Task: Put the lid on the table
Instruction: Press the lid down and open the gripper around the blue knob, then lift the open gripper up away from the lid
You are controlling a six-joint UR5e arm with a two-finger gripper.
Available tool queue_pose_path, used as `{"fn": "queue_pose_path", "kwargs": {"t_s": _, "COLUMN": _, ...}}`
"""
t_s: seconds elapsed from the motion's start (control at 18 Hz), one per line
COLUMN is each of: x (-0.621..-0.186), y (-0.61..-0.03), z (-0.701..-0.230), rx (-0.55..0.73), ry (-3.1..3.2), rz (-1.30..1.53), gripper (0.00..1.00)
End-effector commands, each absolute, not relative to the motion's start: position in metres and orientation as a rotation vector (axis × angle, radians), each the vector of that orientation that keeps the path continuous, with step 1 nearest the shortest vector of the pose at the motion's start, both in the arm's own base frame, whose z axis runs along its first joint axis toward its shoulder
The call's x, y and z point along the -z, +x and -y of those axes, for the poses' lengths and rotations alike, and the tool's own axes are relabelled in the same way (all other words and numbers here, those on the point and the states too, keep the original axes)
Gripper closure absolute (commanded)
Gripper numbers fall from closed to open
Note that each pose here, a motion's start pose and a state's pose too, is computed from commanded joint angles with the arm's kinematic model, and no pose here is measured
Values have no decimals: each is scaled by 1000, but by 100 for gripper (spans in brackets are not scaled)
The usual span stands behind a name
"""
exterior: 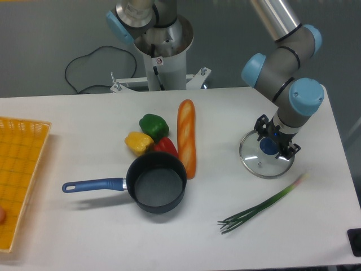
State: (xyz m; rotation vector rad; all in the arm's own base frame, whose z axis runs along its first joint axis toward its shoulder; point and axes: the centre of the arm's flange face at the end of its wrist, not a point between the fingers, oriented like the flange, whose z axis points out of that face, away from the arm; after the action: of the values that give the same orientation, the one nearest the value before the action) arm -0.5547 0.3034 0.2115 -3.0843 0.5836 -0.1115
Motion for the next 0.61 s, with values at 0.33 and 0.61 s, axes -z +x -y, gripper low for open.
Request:
{"fn": "queue_pose_path", "kwargs": {"t_s": 0.33, "x": -234, "y": -558, "z": -305, "rx": 49, "ry": -3080, "rz": -585, "gripper": 0}}
{"fn": "queue_pose_path", "kwargs": {"t_s": 0.61, "x": -258, "y": -557, "z": -302, "rx": -11, "ry": -3079, "rz": -588, "gripper": 0}}
